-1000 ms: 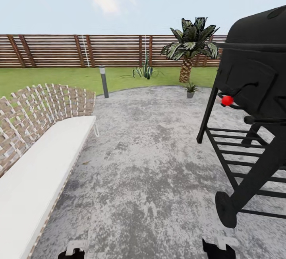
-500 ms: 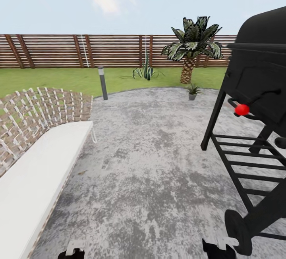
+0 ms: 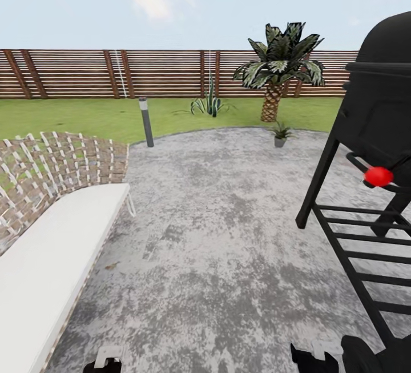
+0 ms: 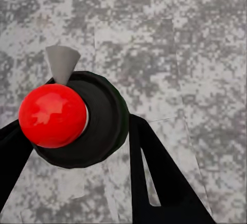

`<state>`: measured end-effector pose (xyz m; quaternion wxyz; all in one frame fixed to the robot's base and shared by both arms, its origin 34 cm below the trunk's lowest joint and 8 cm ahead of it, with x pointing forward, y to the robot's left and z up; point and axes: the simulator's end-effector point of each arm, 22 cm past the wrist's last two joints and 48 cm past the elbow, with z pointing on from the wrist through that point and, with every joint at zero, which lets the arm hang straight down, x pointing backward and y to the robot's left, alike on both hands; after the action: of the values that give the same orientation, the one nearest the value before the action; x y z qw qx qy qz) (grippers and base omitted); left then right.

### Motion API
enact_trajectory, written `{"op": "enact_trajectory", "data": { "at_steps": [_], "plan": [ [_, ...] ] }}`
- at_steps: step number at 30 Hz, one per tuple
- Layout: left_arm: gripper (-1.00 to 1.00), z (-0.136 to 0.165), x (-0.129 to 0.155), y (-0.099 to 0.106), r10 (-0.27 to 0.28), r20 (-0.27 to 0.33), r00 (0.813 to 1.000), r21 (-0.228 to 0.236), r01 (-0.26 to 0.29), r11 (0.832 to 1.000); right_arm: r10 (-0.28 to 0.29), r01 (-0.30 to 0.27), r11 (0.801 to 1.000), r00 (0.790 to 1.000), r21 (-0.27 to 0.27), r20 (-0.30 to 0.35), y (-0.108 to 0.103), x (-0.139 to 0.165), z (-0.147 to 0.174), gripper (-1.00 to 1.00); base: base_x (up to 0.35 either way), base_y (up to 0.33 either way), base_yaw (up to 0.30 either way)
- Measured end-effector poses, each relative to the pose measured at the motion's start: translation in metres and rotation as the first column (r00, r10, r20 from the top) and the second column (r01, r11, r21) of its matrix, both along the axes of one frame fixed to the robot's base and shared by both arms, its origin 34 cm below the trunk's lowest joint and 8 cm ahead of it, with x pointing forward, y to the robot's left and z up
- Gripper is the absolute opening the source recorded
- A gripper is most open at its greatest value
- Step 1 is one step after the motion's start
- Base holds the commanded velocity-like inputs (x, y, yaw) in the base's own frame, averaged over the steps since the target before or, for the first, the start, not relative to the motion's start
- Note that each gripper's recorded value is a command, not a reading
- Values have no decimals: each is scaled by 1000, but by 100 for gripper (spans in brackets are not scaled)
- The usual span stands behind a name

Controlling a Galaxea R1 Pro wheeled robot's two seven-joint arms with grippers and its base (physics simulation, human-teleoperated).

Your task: Pick up the pesticide atomizer in the garden and spray insectifuge to fully cover both potted plants in the garden.

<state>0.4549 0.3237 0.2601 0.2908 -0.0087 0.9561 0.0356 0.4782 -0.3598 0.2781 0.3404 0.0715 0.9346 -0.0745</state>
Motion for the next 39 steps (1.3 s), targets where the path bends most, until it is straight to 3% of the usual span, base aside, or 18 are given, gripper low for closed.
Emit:
{"op": "enact_trajectory", "data": {
  "at_steps": [39],
  "plan": [
    [-100, 0, 0, 0, -1, 0, 1000, -1, 1, 1000, 0, 0, 1000, 1000, 0, 0, 0, 0, 0, 100, 337, 35, 0]
  ]
}}
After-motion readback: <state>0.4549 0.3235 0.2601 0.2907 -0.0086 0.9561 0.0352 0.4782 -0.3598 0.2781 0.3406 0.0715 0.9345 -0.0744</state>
